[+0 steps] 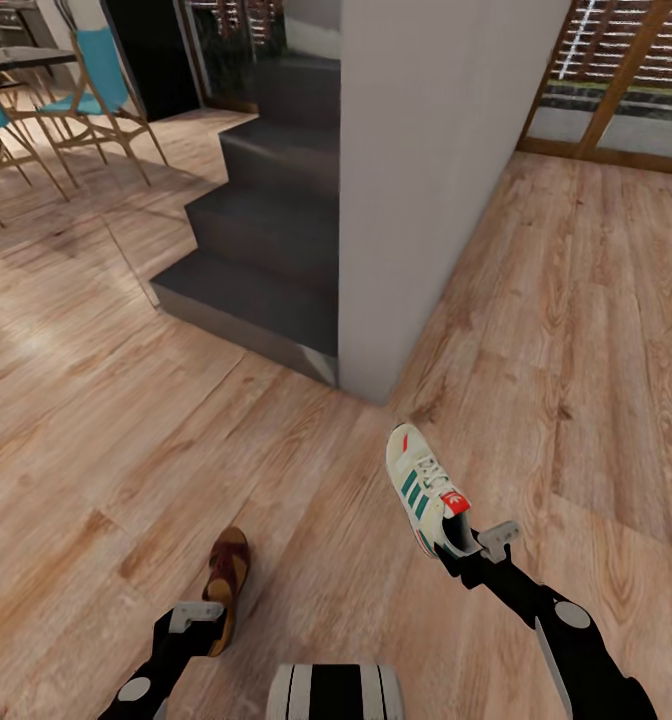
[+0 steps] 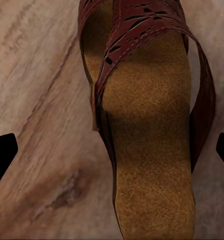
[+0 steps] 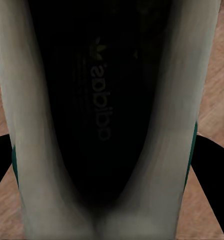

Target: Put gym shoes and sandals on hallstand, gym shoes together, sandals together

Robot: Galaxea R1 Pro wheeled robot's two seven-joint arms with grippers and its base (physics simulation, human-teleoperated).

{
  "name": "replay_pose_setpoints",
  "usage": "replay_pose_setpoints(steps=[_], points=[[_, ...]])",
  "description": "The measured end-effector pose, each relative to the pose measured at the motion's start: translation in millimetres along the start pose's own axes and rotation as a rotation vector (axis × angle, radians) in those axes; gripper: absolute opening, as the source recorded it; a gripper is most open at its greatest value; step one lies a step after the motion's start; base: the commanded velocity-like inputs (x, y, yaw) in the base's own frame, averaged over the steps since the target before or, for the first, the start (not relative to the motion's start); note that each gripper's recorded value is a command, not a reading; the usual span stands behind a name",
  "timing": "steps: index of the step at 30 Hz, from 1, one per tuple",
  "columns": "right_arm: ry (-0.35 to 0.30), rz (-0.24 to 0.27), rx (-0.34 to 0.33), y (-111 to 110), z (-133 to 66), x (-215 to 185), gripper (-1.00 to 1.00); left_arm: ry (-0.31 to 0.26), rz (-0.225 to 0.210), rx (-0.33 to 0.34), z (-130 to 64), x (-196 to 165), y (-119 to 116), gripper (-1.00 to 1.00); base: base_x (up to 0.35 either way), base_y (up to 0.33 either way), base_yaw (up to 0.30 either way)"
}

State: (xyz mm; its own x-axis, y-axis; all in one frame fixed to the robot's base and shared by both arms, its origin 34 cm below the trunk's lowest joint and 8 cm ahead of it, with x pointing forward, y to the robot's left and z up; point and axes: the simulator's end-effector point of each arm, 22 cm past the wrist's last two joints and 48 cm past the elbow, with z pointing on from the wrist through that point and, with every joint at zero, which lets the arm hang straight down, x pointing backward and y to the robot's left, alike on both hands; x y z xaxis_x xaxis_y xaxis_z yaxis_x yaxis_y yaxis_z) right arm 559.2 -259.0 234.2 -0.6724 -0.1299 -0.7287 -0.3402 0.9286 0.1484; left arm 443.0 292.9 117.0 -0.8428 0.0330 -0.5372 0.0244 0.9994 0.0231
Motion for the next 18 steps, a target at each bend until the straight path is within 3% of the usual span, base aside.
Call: replay_pose_setpoints(steps=[6,18], points=[[0.019,0.008,-0.003,0,3.2,11,-1.00,0.021,0.001,0.001,2.3,11,0,1.00,0.000,0.000,-0.179],[0.044,0.016,-0.006,1,7.0,26,-1.00,0.048,-0.002,-0.007,4.2,27,4,1.00,0.000,0.000,-0.017]])
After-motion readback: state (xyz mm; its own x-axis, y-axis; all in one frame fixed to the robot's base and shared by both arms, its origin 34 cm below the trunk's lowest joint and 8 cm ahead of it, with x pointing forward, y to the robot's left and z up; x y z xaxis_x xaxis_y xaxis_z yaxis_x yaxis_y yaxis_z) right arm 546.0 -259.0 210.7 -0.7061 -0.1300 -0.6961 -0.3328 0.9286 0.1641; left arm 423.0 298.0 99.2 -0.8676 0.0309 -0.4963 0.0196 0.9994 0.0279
